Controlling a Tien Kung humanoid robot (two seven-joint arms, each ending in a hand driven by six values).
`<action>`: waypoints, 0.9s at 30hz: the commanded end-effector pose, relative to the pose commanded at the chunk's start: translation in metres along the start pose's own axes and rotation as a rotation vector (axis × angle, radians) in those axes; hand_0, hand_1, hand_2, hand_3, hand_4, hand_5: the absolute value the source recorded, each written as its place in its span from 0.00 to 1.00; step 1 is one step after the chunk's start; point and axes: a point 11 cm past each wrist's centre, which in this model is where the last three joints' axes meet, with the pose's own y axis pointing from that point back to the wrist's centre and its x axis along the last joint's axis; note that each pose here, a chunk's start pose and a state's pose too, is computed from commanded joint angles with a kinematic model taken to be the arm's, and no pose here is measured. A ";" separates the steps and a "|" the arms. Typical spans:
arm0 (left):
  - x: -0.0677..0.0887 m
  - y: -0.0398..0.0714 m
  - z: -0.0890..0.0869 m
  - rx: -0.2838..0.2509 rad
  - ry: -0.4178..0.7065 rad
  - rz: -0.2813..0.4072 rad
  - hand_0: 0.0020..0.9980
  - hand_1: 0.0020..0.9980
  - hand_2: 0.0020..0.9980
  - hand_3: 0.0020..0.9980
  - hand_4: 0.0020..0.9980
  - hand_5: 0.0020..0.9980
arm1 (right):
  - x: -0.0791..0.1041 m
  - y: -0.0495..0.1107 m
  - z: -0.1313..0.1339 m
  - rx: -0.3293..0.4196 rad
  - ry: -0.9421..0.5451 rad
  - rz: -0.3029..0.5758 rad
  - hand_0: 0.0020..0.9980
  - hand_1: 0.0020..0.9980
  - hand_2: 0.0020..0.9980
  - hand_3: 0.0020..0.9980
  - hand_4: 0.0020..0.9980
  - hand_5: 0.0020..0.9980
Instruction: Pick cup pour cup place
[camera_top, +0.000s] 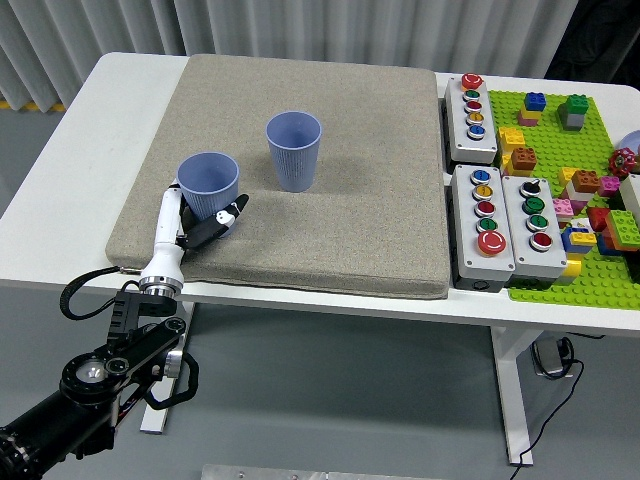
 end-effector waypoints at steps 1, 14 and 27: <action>0.000 0.000 0.000 0.000 0.002 0.001 0.76 0.78 0.89 0.89 0.90 0.44 | 0.000 0.000 0.000 0.000 0.001 0.001 0.70 0.63 0.60 0.59 0.00 0.24; 0.007 0.006 0.003 -0.016 -0.006 -0.020 0.79 0.83 0.95 0.94 0.92 0.46 | 0.002 0.000 -0.002 0.005 0.003 0.003 0.70 0.63 0.60 0.59 0.00 0.24; 0.009 0.020 0.005 -0.019 -0.015 -0.081 0.83 0.87 1.00 0.99 0.95 0.50 | 0.002 0.000 -0.004 0.009 0.003 0.002 0.70 0.63 0.60 0.59 0.00 0.24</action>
